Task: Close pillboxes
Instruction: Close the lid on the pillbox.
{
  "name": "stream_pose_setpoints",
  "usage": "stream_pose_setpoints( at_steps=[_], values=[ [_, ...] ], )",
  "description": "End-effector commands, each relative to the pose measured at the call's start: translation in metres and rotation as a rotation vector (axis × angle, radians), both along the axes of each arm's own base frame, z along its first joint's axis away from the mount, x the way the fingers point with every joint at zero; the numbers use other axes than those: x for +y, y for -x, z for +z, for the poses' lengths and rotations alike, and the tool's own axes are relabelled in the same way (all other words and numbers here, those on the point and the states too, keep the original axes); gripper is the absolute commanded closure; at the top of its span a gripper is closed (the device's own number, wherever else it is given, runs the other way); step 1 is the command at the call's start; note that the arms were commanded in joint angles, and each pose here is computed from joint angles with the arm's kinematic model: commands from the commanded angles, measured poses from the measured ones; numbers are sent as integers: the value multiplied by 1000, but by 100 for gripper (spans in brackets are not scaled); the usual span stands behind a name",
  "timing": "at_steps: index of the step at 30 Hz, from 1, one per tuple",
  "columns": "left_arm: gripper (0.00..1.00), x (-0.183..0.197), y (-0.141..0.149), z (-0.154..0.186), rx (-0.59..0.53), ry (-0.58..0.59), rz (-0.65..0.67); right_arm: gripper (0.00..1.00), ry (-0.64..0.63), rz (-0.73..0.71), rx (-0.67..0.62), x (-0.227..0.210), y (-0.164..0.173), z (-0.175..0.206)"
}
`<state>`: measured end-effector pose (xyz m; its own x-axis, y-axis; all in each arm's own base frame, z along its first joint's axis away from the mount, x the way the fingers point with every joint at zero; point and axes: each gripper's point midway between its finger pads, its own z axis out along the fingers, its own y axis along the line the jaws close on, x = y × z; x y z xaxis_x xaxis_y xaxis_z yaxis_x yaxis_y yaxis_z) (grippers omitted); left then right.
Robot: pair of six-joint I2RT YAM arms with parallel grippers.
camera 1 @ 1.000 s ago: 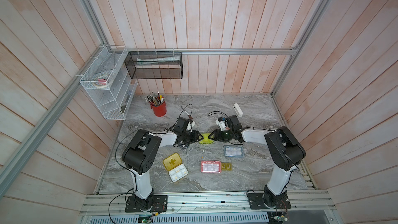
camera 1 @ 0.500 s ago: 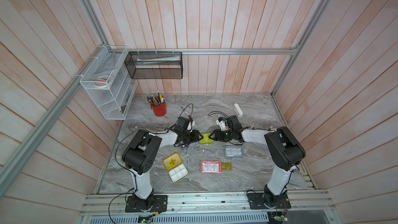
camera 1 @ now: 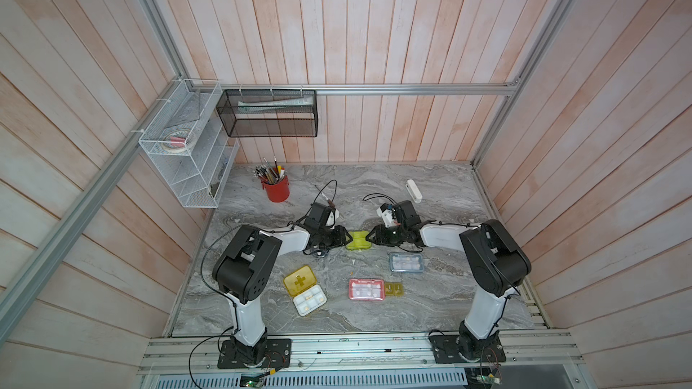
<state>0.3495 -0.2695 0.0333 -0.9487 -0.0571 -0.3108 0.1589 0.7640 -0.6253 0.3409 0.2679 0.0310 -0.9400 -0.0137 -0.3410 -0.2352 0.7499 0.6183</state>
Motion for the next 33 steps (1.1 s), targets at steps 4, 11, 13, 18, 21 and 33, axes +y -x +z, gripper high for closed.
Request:
stream_pose_setpoints(
  at_steps=[4,11,13,18,21,33],
  values=[
    [53,25,22,-46,115,-168,21,60,121,-23,117,-21,22,-38],
    [53,26,22,-50,106,-232,9,61,154,-12,109,-21,22,-40],
    [53,26,22,-51,109,-234,6,61,158,-11,106,-21,22,-39],
    [53,27,23,-52,114,-237,4,61,160,-6,108,-20,23,-39],
    [53,26,23,-53,115,-239,2,62,161,-6,106,-20,23,-39],
    [57,27,26,-58,124,-248,-4,62,162,-1,109,-19,24,-41]
  ],
)
